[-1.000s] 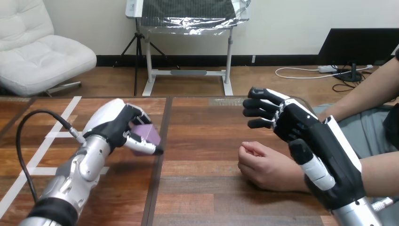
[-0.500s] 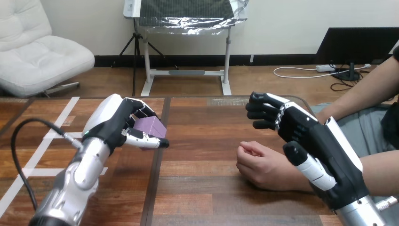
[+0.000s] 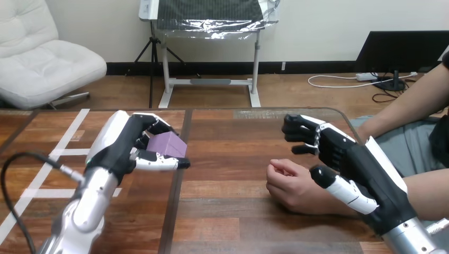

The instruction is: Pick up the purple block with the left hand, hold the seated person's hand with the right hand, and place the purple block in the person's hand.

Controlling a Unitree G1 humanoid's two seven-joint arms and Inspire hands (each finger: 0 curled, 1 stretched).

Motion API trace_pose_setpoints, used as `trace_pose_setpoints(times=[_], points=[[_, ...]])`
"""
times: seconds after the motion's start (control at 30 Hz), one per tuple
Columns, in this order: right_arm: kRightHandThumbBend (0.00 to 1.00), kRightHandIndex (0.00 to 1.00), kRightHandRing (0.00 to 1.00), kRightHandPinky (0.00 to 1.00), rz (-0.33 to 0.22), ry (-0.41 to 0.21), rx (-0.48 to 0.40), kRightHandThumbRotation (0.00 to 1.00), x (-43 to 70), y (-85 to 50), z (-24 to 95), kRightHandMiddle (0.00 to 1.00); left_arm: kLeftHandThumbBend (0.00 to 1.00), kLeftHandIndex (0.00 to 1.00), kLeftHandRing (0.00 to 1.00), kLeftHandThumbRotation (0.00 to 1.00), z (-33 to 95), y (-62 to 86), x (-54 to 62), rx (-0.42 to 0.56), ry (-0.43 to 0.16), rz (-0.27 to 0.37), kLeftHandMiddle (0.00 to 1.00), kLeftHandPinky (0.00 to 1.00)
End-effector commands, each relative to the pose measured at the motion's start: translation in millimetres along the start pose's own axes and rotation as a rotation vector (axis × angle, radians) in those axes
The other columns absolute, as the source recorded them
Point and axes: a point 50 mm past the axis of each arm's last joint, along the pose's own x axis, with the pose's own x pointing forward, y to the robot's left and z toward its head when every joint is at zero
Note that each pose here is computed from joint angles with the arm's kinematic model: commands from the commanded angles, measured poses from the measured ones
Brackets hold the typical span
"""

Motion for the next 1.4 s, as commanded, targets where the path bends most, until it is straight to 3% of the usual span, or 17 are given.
trace_pose_setpoints(times=[0.0, 0.77, 1.37], points=[[0.91, 0.84, 0.82, 0.77, -0.042, -0.121, -0.139, 0.76, 31.2, -33.6, 19.0, 0.83, 0.61, 0.46, 0.45, 0.0, 44.9, 47.1, -8.4, -0.058, -0.213, 0.223, 0.47, 0.42], [0.84, 0.86, 0.82, 0.76, 0.005, -0.039, -0.315, 0.63, 35.3, -57.3, 11.5, 0.84, 0.59, 0.43, 0.38, 0.0, 52.5, 52.3, -53.8, -0.211, -0.26, 0.379, 0.41, 0.31], [0.9, 0.87, 0.83, 0.75, 0.03, 0.065, -0.399, 0.62, 35.3, -72.8, 6.9, 0.86, 0.56, 0.41, 0.34, 0.0, 55.9, 52.0, -75.3, -0.265, -0.322, 0.438, 0.39, 0.28]])
